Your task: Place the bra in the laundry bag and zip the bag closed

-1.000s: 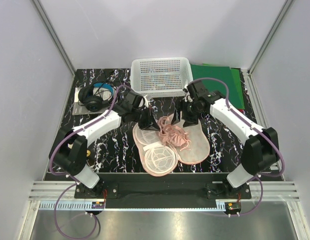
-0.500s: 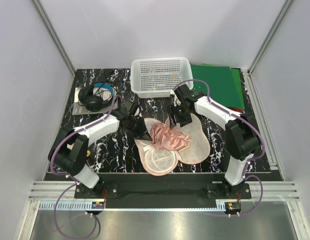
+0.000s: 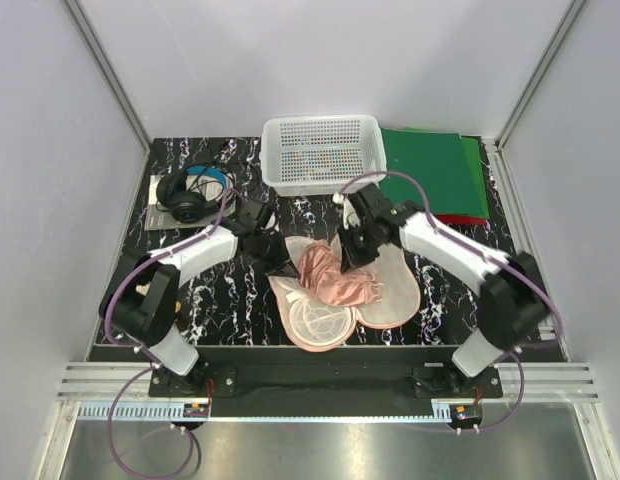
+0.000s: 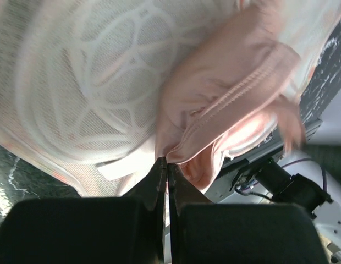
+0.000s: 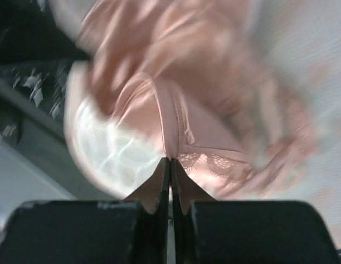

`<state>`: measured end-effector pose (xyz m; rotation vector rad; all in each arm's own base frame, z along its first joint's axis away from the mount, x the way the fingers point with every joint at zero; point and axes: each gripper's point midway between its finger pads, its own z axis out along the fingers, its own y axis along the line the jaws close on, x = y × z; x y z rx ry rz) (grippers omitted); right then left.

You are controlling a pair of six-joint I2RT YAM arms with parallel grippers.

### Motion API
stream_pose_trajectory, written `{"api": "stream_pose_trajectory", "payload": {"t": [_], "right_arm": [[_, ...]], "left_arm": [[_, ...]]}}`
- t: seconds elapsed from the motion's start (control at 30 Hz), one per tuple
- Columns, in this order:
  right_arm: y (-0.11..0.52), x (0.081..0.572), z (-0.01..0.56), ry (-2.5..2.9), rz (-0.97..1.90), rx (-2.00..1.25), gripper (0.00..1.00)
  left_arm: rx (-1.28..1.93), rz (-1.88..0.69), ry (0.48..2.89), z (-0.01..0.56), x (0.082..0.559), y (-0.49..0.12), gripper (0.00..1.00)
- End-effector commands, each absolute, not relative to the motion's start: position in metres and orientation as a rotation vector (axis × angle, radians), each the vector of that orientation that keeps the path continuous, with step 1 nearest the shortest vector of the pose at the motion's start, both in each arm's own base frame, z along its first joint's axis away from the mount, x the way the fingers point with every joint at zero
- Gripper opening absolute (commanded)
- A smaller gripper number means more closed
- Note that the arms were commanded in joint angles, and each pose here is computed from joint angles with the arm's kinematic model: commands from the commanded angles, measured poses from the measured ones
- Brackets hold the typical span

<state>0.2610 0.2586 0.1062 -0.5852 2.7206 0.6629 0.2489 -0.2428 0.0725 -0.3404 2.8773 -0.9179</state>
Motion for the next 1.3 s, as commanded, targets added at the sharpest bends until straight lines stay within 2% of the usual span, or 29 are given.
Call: {"api": "stream_pose_trajectory", "payload": {"t": [0.0,0.03,0.07,0.17,0.3,0.5,0.6,0.7,0.77,0.8,0.83,0.9,1.0,1.07,1.17,1.2,1.27], "right_arm": [[0.272,0.156,0.151,2.722,0.975,-0.660,0.09],[0.272,0.133,0.143,2.761,1.048,-0.682,0.16],[0.274,0.119,0.147,2.766,1.099,-0.678,0.36],[0.269,0.111,0.143,2.772,1.129,-0.650,0.73],[0.267,0.141,0.164,2.681,1.087,-0.542,0.88],[0.258,0.203,0.145,2.705,1.013,-0.193,0.89],[0.267,0.210,0.134,2.749,1.057,-0.154,0.89],[0.252,0.212,0.114,2.828,0.906,-0.133,0.89],[0.242,0.210,0.105,2.856,0.861,-0.121,0.89],[0.239,0.208,0.102,2.869,0.869,-0.113,0.89],[0.236,0.204,0.096,2.889,0.864,-0.111,0.89],[0.231,0.201,0.090,2.909,0.851,-0.111,0.89],[0.226,0.201,0.088,2.915,0.838,-0.077,0.85],[0.225,0.201,0.085,2.922,0.829,-0.067,0.84],[0.222,0.204,0.075,2.938,0.788,-0.070,0.81],[0.222,0.209,0.071,2.923,0.772,-0.078,0.76],[0.221,0.216,0.062,2.918,0.740,-0.087,0.73]], "left_arm": [[-0.352,-0.857,2.852,0.068,0.270,-0.235,0.00],[-0.354,-0.847,2.849,0.067,0.272,-0.233,0.00],[-0.350,-0.838,2.850,0.064,0.273,-0.232,0.00],[-0.343,-0.840,2.862,0.061,0.274,-0.231,0.00],[-0.325,-0.857,2.864,0.063,0.270,-0.232,0.00],[-0.283,-0.856,2.850,0.066,0.267,-0.229,0.00],[-0.271,-0.874,2.852,0.067,0.267,-0.232,0.00],[-0.235,-0.900,2.846,0.071,0.269,-0.235,0.01],[-0.199,-0.891,2.810,0.079,0.272,-0.233,0.14],[-0.190,-0.865,2.792,0.081,0.275,-0.230,0.29],[-0.174,-0.859,2.774,0.084,0.277,-0.229,0.38],[-0.136,-0.863,2.750,0.090,0.284,-0.229,0.49],[-0.104,-0.882,2.750,0.091,0.293,-0.231,0.56],[-0.086,-0.883,2.785,0.082,0.296,-0.232,0.57],[-0.049,-0.942,2.808,0.077,0.302,-0.243,0.56],[-0.046,-0.953,2.803,0.078,0.305,-0.245,0.55],[-0.039,-0.954,2.816,0.073,0.307,-0.247,0.53]]}}
